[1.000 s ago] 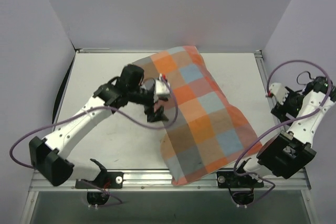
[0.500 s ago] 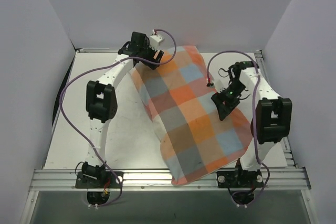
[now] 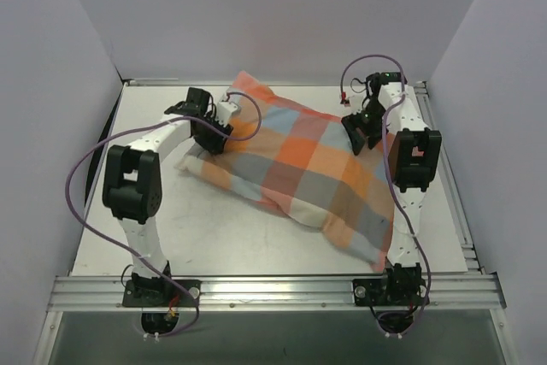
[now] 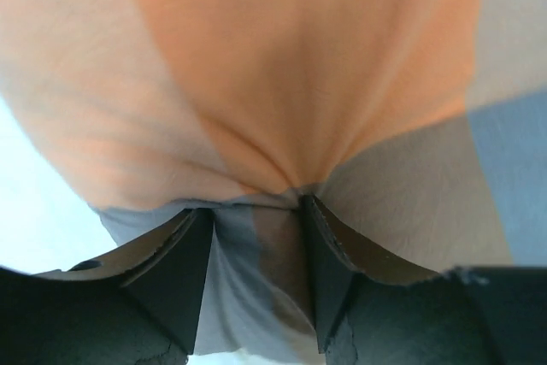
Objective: Put the pillow into the pillowcase
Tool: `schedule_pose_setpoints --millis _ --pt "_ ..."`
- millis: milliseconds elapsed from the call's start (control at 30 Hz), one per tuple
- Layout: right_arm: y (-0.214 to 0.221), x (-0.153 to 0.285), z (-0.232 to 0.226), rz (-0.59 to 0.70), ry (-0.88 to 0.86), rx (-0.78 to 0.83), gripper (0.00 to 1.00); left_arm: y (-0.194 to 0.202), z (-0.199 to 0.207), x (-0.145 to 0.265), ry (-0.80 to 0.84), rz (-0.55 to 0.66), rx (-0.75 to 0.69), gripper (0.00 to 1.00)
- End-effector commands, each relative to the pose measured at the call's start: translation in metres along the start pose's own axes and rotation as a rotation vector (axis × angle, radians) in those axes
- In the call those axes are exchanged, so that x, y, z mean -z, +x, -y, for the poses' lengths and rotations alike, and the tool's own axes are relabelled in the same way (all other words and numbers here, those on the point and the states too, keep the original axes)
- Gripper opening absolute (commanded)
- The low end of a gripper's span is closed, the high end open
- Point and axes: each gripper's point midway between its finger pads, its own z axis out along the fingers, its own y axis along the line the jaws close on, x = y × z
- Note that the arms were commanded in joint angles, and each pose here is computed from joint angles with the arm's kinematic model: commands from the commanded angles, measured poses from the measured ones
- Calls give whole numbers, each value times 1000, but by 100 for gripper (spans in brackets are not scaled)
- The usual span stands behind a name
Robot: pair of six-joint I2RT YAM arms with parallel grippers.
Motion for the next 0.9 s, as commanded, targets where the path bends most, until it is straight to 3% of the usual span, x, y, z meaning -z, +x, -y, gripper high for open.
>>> schedule_pose_setpoints --millis 0,100,233,267,300,333,467,600,667,867 --pt "-58 20 18 139 201 64 63 85 45 33 138 -208 77 54" --pt "-72 43 23 204 296 125 69 93 31 72 58 -157 185 63" --pt "-38 84 7 255 290 101 74 47 22 132 -8 58 214 79" --pt "-39 103 0 305 296 107 77 44 26 136 -5 69 207 81" --pt "-20 94 -9 271 261 95 81 39 30 141 -9 74 197 83" --pt "-7 112 -23 306 257 101 82 36 33 144 -15 80 210 85" --pt "47 105 -81 267 97 125 84 32 42 144 16 91 294 97" --pt "93 91 -113 224 -37 41 85 19 66 151 116 139 308 97" --pt "111 87 -112 232 -72 -36 100 16 70 154 107 145 325 97" --pt "131 99 -96 410 -246 -330 100 35 57 153 1 103 334 97"
